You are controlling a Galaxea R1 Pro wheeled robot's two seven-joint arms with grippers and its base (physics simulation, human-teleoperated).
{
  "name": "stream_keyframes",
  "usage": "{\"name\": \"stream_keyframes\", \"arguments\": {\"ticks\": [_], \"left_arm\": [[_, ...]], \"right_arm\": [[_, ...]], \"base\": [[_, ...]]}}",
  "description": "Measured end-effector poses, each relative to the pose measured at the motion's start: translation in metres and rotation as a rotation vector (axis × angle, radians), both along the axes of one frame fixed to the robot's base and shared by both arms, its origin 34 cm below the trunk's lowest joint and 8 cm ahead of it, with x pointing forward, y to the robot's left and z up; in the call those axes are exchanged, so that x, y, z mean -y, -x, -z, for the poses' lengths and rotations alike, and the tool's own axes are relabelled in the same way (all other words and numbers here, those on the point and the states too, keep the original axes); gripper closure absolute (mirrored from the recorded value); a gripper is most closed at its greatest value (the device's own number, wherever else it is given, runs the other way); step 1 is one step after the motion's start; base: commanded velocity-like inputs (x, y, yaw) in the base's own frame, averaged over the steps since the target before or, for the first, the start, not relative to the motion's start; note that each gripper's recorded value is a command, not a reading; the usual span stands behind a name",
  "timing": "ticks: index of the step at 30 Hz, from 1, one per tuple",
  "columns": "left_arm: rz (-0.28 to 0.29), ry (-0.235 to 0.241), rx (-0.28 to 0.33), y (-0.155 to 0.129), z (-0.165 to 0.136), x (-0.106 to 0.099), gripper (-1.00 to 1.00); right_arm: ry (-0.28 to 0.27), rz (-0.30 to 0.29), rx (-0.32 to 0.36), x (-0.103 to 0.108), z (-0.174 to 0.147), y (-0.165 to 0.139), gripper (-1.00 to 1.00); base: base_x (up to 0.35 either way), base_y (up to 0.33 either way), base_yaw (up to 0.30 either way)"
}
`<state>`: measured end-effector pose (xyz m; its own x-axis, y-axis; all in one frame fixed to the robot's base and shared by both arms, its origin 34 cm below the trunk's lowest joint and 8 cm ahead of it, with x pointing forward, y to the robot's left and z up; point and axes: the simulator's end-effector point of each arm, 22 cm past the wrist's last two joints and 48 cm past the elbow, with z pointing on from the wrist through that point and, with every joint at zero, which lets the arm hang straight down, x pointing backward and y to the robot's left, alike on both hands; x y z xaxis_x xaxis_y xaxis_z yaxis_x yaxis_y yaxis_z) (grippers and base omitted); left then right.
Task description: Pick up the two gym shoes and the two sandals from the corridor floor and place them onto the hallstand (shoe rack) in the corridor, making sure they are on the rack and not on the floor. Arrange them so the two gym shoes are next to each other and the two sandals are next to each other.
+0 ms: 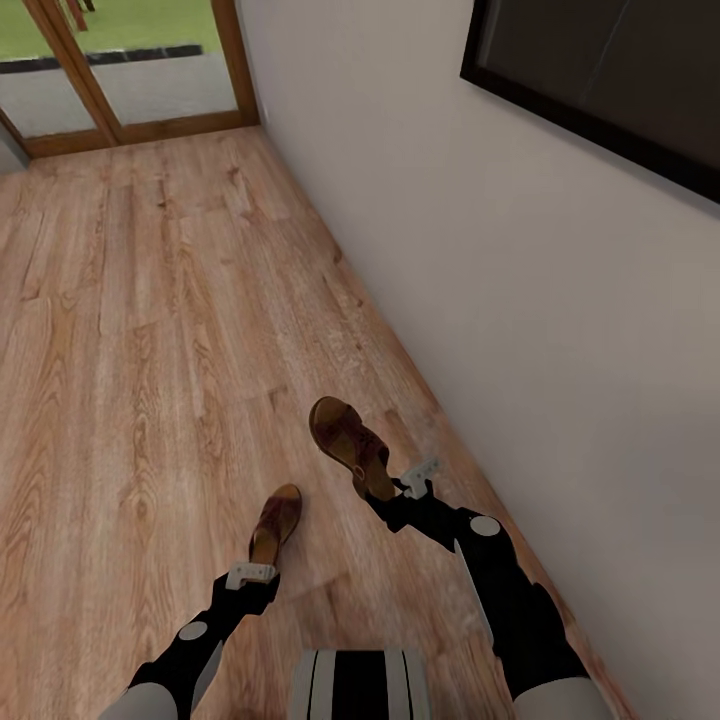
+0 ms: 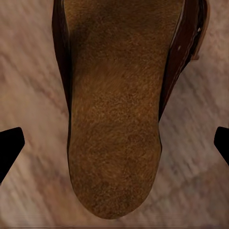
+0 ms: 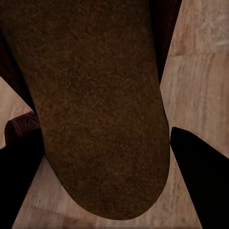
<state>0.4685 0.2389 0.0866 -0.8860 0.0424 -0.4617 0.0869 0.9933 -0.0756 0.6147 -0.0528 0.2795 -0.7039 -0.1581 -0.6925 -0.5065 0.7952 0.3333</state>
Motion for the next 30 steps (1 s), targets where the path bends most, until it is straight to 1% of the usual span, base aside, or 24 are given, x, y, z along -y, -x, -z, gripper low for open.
{"name": "stream_keyframes", "arguments": {"ticks": [10, 21, 25, 30], "left_arm": [[0.001, 0.001, -0.037, 0.017, 0.016, 0.001, -1.00], [0.001, 0.004, -0.033, 0.017, 0.016, 0.003, -1.00], [0.002, 0.003, -0.049, 0.024, 0.022, 0.002, -1.00], [0.002, 0.003, -0.048, 0.024, 0.022, 0.002, -1.00]], "right_arm": [[0.001, 0.001, -0.039, 0.001, 0.023, 0.009, 1.00], [0.000, 0.000, -0.039, 0.001, 0.023, 0.009, 1.00], [0.001, 0.000, -0.055, 0.001, 0.032, 0.013, 1.00], [0.000, 0.000, -0.055, 0.001, 0.032, 0.013, 1.00]], "base": [[0.000, 0.000, 0.000], [0.000, 0.000, 0.000], [0.000, 0.000, 0.000], [0.000, 0.000, 0.000]]}}
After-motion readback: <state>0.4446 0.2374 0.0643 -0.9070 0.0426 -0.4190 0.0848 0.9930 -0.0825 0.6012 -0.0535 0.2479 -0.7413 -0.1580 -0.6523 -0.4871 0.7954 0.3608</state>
